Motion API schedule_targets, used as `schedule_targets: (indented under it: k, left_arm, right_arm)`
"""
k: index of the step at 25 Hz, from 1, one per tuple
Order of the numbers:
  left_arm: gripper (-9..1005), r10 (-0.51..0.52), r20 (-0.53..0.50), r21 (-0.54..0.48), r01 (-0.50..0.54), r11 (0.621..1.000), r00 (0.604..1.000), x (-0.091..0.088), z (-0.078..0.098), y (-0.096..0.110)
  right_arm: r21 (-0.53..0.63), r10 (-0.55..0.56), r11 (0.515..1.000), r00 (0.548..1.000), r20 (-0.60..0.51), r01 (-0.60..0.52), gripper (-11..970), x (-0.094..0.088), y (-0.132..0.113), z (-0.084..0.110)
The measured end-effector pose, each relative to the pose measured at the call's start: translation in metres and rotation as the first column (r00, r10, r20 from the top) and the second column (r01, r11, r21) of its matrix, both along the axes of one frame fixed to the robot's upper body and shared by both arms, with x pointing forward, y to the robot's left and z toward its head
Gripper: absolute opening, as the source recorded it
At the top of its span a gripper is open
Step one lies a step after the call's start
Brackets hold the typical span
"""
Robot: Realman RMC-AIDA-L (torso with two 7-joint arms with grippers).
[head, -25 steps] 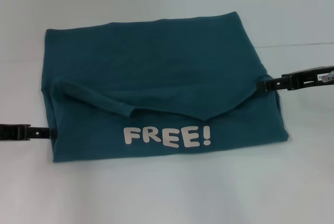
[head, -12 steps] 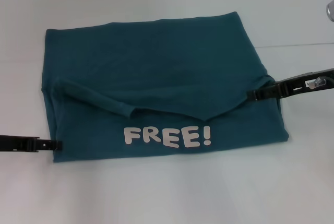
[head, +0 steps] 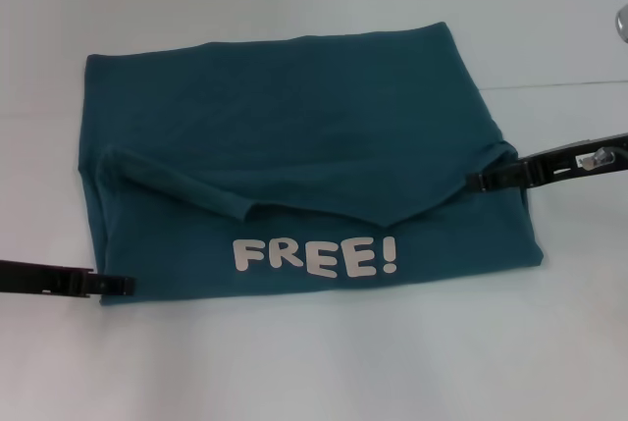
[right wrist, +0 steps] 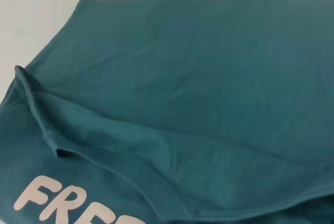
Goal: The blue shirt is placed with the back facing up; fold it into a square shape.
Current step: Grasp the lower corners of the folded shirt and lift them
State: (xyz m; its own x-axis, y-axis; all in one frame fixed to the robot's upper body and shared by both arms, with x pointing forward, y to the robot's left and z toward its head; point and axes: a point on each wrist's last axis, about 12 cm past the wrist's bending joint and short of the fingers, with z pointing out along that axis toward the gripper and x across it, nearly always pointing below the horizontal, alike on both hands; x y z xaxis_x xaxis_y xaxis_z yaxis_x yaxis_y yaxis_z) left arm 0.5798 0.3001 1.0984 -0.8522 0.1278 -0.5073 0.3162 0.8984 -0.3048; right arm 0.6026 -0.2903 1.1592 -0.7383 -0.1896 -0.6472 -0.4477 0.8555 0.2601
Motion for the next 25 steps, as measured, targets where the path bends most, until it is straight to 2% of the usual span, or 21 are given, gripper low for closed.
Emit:
schedule_targets:
  k: [23, 25]
  left_arm:
    - [853, -0.043, -0.015, 0.001, 0.043, 0.999, 0.999, 0.001, -0.005, -0.012]
    - [765, -0.053, -0.015, 0.009, 0.053, 0.999, 0.998, 0.002, -0.007, -0.015]
  right_arm:
    - [0.021, -0.014, 1.000, 0.998, -0.055, 0.015, 918, -0.007, -0.001, -0.020]
    - [0.026, -0.022, 0.999, 0.998, -0.061, 0.023, 918, -0.008, -0.003, -0.023]
